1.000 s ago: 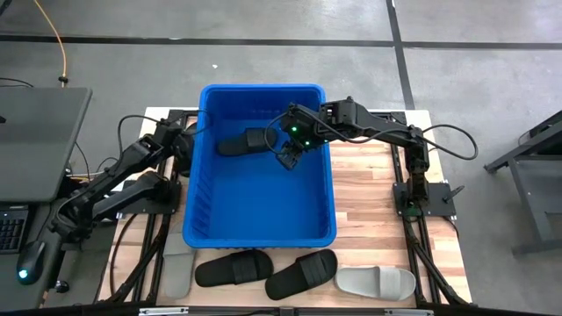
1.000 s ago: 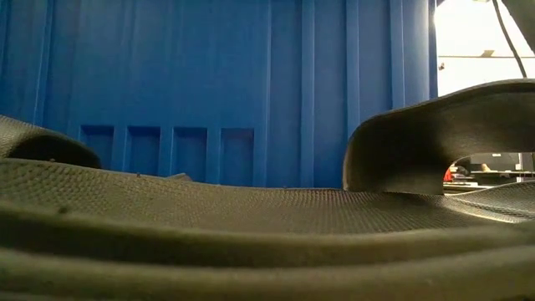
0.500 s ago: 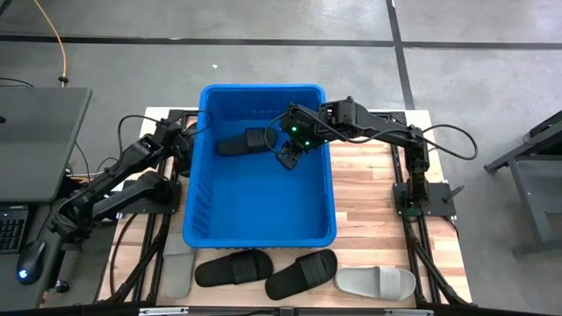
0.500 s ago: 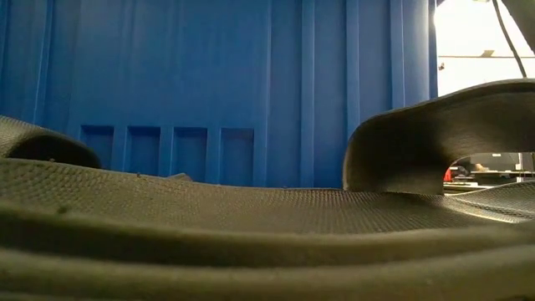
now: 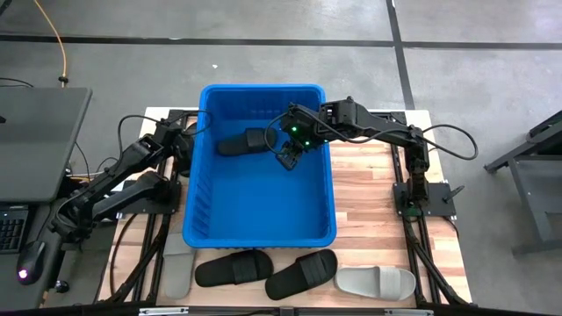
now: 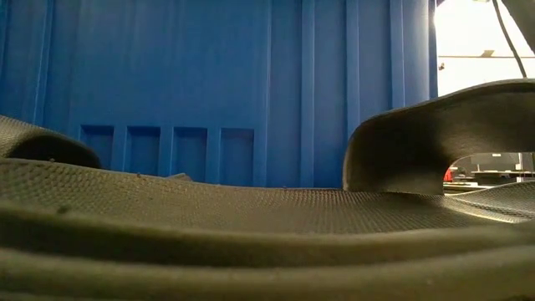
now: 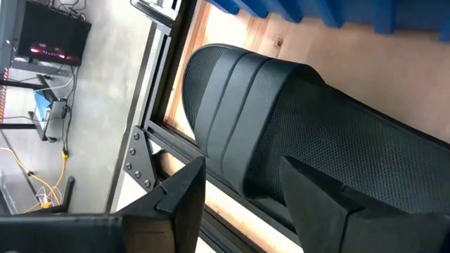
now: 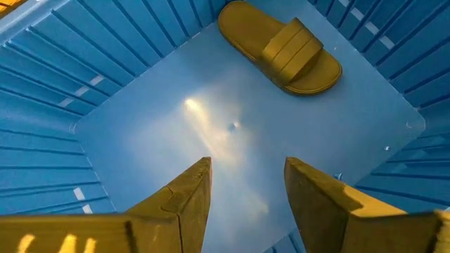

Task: Pick and place slides into bin
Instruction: Put the top black slide into the blue container

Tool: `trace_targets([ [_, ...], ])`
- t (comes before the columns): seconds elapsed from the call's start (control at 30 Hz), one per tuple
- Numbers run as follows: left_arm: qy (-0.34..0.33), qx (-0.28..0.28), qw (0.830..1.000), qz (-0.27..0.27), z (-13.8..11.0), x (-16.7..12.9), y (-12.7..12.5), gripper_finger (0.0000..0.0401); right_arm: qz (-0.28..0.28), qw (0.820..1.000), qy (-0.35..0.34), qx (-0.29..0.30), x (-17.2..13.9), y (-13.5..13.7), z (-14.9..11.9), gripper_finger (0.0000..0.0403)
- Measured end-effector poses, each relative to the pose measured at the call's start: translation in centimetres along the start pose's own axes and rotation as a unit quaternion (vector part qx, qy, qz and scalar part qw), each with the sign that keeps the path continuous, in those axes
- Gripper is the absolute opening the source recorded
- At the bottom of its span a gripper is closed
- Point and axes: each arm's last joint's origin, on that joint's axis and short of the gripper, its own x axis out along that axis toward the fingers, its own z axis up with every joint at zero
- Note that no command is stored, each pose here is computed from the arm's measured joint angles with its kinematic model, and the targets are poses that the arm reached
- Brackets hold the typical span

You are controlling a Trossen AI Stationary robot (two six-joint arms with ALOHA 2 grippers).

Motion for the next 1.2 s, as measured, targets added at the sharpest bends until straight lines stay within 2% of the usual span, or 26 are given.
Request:
trace_targets([
  [0.37, -0.001, -0.001, 1.0, -0.002, 0.0, 0.0, 0.0, 0.0172, 0.0, 1.0, 0.0, 0.0, 0.0, 0.0, 0.0, 0.0167],
  [0.47, -0.028, -0.005, 0.999, -0.026, 0.2, 0.0, -0.1, 0.0172, 0.0, 1.0, 0.0, 0.001, 0.0, 0.0, 0.0, 0.0167],
  [0.67, -0.078, 0.032, 0.996, -0.02, 0.9, 0.0, 0.3, 0.0172, -0.001, 1.0, -0.001, 0.001, 0.0, 0.0, 0.0, 0.0167],
  [0.8, -0.089, 0.089, 0.992, -0.031, 0.9, 0.1, -0.1, 0.0172, -0.001, 1.0, -0.001, 0.0, 0.0, 0.0, 0.0, 0.0167],
  [0.93, -0.124, 0.121, 0.984, -0.05, 1.6, -0.2, -0.8, 0.0172, -0.001, 1.0, -0.001, 0.002, 0.0, 0.0, 0.0, 0.0167],
  [1.1, -0.146, 0.156, 0.976, -0.045, 2.7, -0.1, -1.2, 0.0172, -0.001, 1.0, -0.001, 0.001, 0.0, 0.0, 0.0, 0.0167],
  [1.2, -0.137, 0.155, 0.977, -0.04, 3.0, 0.1, -1.3, 0.0172, -0.001, 1.0, 0.0, 0.0, 0.0, 0.0, 0.0, 0.0167],
])
